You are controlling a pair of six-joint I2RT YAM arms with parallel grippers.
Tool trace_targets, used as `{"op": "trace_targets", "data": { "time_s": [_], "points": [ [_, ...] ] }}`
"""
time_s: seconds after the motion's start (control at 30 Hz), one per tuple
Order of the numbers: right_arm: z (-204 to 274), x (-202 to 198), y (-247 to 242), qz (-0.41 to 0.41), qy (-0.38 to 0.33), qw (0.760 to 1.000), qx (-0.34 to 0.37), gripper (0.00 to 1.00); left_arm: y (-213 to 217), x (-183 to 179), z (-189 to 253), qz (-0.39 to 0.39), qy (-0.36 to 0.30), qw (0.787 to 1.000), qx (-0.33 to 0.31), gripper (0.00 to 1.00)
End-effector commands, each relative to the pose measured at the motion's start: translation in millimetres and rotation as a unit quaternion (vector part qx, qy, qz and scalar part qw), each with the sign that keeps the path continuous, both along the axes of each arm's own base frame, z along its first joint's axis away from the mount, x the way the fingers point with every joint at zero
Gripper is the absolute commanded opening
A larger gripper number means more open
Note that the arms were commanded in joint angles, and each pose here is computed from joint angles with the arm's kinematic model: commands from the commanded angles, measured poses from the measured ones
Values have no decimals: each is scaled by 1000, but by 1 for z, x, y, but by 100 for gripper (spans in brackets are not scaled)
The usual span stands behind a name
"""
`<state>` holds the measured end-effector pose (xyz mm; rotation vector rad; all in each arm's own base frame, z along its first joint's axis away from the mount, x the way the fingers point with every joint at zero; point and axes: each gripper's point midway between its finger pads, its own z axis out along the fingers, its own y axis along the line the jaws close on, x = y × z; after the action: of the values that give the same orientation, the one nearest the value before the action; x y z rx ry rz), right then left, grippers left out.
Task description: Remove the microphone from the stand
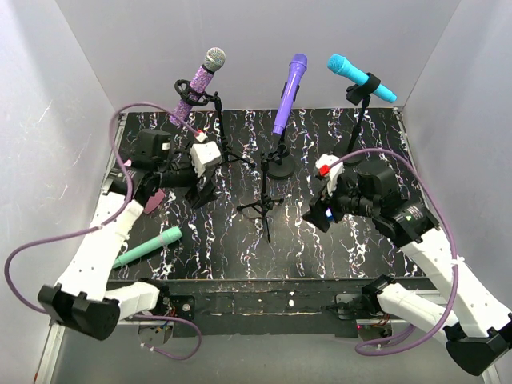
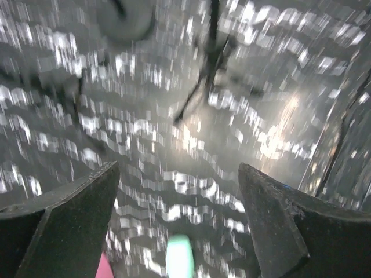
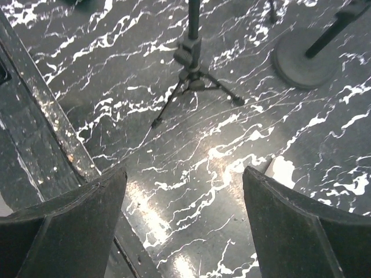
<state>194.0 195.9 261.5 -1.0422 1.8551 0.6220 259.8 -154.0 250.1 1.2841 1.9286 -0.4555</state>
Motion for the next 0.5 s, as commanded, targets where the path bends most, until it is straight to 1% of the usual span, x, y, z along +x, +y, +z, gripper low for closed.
{"op": "trace_targets", "data": {
  "time_s": [0.0,0.1,0.27,0.47],
  "points": [
    [-3,-1,3,12,-13,1000,14,87,-66,-13,82,-147,-90,967,-190,84],
    [-5,-3,5,11,-4,1000,24,87,-81,3,80,-157,-69,965,-199,83],
    [-15,-7,7,27,-1,999,21,86,-107,27,88,-172,-65,957,-223,84],
    [-20,-9,11,38,5,999,28,86,-142,32,91,-193,-66,951,-233,84]
  ]
}}
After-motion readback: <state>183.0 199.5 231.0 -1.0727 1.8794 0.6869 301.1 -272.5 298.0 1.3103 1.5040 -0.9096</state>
